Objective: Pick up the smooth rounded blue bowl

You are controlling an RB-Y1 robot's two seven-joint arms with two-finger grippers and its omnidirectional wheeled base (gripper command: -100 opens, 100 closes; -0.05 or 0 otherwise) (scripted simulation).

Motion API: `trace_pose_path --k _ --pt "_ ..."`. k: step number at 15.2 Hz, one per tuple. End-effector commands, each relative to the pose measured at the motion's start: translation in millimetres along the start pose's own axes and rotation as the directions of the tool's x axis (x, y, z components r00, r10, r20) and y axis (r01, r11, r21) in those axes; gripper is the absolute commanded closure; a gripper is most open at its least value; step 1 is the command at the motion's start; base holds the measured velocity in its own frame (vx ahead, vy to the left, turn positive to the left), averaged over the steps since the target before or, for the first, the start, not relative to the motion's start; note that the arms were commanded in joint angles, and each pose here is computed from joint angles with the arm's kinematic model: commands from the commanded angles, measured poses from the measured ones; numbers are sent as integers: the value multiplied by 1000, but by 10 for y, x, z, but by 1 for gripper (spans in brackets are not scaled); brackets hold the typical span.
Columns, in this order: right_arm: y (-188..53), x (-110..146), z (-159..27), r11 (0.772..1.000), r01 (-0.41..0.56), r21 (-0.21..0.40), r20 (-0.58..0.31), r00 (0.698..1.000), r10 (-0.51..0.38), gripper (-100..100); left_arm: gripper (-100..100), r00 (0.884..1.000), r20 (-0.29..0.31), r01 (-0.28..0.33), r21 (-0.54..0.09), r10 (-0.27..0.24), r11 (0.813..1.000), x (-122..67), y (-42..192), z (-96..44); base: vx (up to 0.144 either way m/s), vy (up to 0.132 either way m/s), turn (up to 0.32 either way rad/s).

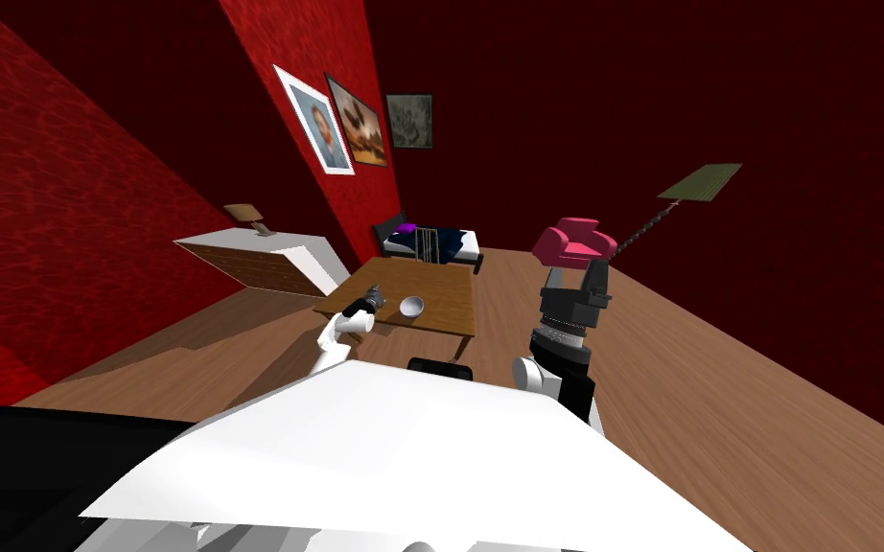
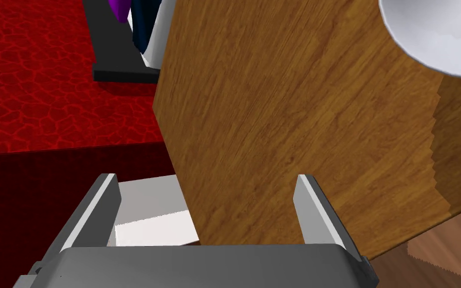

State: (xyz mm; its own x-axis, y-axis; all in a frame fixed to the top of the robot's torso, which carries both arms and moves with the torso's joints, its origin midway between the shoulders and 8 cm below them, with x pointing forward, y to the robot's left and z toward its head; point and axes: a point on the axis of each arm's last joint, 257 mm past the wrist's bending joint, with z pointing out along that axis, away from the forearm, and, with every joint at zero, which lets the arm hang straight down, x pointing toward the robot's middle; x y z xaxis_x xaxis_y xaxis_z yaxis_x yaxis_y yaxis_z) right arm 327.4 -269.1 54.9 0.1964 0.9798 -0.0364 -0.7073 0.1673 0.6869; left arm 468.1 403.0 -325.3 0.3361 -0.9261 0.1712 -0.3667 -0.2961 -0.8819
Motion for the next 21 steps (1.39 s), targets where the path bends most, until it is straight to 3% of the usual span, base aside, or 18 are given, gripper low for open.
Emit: trace_pose_path --k 1,2,5,9,11,15,20,21 --pt "0 0 0 1000 0 0 0 1000 0 0 -100 1000 20 10 -46 -9 999 -57 121 15 -2 -46 -21" --pt "0 0 0 1000 0 0 0 1000 0 0 -100 999 39 36 -74 -33 997 -111 182 73 -3 -51 -51" --pt "0 0 0 1000 0 0 0 1000 0 0 -100 998 53 37 -109 -32 993 -144 272 63 -1 -39 -21" --pt "0 0 0 1000 0 0 0 1000 0 0 -100 991 108 96 -202 -75 975 -270 502 134 -3 -41 -44" --pt "0 0 0 1000 0 0 0 1000 0 0 -100 990 119 99 -226 -73 969 -292 567 117 -7 -50 -33" --pt "0 0 0 1000 0 0 0 1000 0 0 -100 978 174 161 -306 -111 938 -377 776 151 6 -49 -42" --pt "0 0 0 1000 0 0 0 1000 0 0 -100 968 218 198 -378 -121 904 -434 971 111 4 -45 -35" --pt "0 0 0 1000 0 0 0 1000 0 0 -100 961 241 228 -405 -137 886 -448 1046 117 10 -43 -58"
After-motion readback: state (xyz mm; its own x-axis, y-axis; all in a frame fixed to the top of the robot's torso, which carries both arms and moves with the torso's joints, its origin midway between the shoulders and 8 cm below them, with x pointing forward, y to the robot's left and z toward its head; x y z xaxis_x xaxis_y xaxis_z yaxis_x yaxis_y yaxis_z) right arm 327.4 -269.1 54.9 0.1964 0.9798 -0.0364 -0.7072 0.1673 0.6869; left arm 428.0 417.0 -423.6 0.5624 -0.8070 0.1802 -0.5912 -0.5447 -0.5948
